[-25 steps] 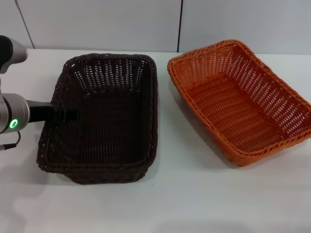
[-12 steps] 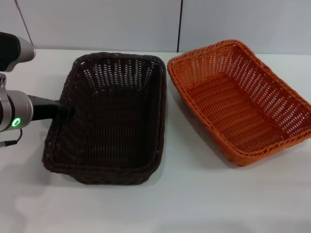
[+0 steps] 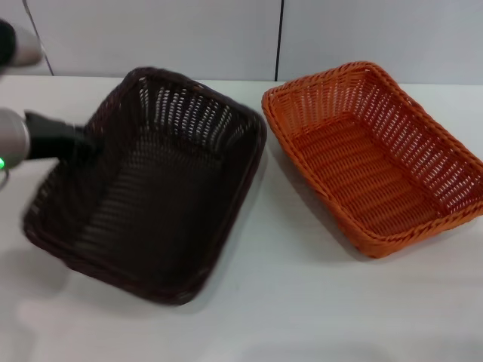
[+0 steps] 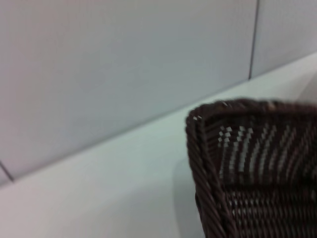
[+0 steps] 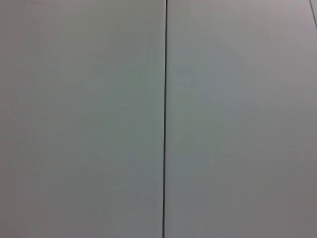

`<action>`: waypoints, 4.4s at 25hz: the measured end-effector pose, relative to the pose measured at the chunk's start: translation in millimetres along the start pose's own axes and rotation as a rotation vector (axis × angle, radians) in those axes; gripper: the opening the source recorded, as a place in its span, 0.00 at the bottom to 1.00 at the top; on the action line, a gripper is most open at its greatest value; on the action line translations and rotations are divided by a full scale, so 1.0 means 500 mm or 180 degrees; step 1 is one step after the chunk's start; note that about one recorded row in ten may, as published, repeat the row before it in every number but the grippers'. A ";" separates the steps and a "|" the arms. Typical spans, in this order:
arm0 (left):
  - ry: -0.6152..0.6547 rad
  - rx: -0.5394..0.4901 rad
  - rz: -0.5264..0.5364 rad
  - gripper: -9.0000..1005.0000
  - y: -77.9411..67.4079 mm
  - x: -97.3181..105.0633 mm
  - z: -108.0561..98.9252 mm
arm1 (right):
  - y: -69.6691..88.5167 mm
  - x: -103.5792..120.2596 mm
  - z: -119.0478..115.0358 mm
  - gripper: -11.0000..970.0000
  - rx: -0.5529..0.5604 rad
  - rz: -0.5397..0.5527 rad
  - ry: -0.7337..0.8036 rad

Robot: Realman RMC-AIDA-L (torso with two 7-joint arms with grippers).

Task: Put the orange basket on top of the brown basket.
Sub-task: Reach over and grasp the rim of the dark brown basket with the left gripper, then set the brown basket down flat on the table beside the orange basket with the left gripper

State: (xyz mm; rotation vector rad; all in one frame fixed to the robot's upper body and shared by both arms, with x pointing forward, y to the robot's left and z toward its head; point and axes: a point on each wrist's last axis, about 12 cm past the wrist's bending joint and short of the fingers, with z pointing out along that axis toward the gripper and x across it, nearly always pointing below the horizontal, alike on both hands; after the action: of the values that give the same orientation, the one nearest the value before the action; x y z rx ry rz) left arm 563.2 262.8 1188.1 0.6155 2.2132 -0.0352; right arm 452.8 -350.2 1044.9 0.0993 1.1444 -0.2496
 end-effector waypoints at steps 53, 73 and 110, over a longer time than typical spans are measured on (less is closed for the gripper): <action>-0.0146 -0.0263 0.1361 0.58 -0.086 -0.090 -0.076 | 0.014 -0.009 -0.032 0.85 0.0089 0.0221 -0.0014; -0.0114 -0.0432 0.1214 0.85 -0.037 -0.054 -0.007 | 0.000 -0.006 -0.038 0.85 0.0083 0.0132 0.0030; -0.0331 0.0089 0.1994 0.20 -0.057 -0.123 -0.040 | 0.000 -0.007 -0.034 0.85 0.0169 0.0151 0.0000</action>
State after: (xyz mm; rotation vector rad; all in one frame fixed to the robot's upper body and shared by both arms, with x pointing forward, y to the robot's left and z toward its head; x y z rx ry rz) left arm 569.9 216.6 1241.1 1.2637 1.8382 0.2199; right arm 436.5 -346.2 1041.0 0.1729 1.1344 -0.2379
